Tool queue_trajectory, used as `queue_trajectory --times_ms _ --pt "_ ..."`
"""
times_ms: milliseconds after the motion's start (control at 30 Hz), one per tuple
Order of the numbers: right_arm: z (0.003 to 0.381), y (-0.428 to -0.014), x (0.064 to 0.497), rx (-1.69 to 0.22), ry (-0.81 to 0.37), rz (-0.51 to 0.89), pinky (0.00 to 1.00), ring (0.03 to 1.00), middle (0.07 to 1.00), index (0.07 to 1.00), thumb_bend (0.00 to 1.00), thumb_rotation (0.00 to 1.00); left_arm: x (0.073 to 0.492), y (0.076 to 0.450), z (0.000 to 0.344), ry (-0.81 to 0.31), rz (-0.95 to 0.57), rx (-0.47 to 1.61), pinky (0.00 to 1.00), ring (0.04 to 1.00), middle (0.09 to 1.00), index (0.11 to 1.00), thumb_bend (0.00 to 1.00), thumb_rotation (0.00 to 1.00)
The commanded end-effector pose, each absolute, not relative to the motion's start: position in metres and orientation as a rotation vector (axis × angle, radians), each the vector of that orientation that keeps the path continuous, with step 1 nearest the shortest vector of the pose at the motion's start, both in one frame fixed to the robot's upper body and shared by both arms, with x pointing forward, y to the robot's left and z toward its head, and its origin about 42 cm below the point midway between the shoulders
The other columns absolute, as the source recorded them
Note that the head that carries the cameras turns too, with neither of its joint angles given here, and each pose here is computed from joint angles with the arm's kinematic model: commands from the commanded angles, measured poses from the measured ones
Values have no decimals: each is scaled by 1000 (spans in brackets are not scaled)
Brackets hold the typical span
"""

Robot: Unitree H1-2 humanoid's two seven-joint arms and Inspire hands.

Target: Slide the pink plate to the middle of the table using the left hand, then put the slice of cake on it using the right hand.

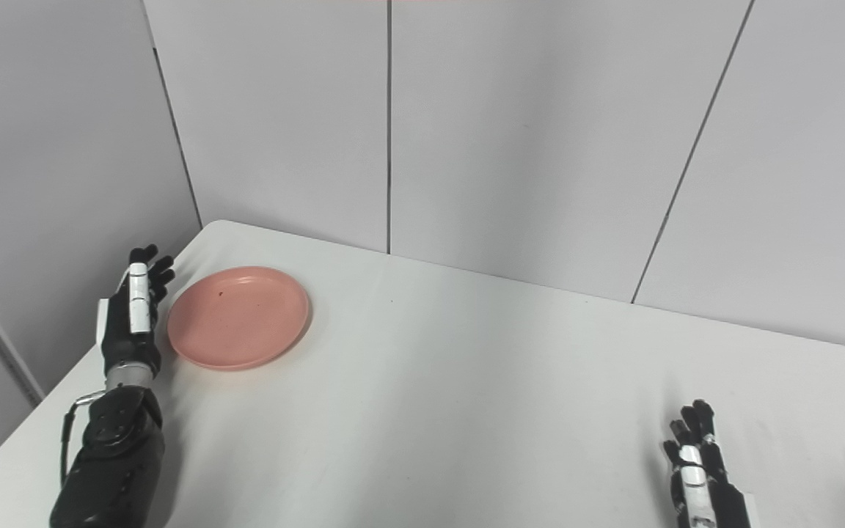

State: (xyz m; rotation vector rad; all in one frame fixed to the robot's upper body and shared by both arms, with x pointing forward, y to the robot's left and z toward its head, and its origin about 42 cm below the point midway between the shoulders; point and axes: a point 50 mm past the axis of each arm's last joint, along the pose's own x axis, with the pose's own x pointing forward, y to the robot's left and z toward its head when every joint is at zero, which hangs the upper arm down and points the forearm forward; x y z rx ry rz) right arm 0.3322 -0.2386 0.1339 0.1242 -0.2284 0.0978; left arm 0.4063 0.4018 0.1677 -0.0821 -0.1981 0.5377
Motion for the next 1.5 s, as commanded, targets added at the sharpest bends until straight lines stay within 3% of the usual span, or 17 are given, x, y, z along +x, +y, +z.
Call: queue_trajectory --times_ms 0,267,600,767,933,1067,1233,1467 --pt "127 -244 325 124 -243 91 1000 1000 1000 1000 685 817 418 401 189 -266 503 -61 998 942 907 913 794 1000" --pt "128 -245 325 133 -248 87 1000 1000 1000 1000 664 804 424 385 183 -206 463 20 1000 996 946 951 785 1000" --pt "129 -246 324 121 -242 89 1000 1000 1000 1000 671 811 433 351 179 -156 292 -17 1000 999 949 955 774 1000" --pt "130 -246 324 124 -240 89 1000 1000 1000 1000 673 811 436 333 175 -168 244 -91 1000 946 900 910 785 1000" --pt "131 -245 324 122 -240 86 1000 1000 1000 1000 665 812 437 323 172 -187 224 -185 885 832 805 806 814 1000" --pt "130 -245 325 126 -240 88 1000 1000 1000 1000 659 815 438 318 169 -186 189 -296 827 796 781 776 820 992" --pt "130 -245 325 123 -246 88 1000 1000 1000 1000 650 816 439 312 168 -188 162 -314 759 763 752 743 826 984" --pt "131 -243 325 123 -243 88 1000 1000 1000 1000 656 818 440 294 166 -171 88 -319 754 769 761 753 818 982"
